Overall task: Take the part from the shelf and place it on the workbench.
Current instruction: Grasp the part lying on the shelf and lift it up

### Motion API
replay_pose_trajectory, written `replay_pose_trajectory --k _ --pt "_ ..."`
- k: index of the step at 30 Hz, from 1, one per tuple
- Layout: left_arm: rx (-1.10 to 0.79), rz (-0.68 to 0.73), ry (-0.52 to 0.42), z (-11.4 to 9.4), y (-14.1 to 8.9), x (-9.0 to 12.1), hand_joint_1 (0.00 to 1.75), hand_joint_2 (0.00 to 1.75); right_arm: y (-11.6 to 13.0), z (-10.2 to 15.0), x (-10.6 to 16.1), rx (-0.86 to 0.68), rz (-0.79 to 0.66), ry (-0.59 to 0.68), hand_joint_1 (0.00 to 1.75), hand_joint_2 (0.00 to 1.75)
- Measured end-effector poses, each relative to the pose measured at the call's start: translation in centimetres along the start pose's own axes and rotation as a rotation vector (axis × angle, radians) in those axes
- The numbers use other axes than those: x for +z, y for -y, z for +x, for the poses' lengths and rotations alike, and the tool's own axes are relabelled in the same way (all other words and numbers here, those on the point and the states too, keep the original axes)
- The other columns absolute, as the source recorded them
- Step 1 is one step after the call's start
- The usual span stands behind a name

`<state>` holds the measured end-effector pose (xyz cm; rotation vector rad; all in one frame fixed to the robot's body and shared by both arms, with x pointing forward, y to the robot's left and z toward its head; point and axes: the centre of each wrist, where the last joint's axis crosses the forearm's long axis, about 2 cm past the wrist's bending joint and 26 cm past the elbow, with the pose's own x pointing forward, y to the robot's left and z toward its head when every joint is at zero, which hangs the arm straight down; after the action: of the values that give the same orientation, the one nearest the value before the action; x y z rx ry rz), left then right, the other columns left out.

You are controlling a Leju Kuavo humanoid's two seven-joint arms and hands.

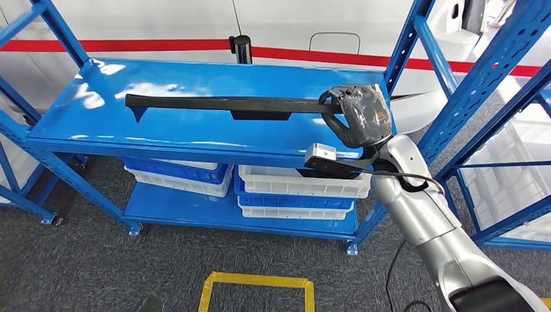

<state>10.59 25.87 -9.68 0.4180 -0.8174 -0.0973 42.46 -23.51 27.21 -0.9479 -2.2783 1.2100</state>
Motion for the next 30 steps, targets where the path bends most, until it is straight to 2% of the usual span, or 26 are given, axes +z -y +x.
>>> replay_pose_trajectory --k 14,30 --pt "-0.002 0.000 -0.004 -0.2 -0.1 0.1 0.00 0.00 0.0 0.2 -0.4 0.000 -0.007 0.001 1.62 1.75" --pt "-0.011 -0.002 -0.005 0.0 0.0 0.1 0.00 0.00 1.0 -0.9 -0.4 0.026 -0.023 -0.031 1.62 1.75"
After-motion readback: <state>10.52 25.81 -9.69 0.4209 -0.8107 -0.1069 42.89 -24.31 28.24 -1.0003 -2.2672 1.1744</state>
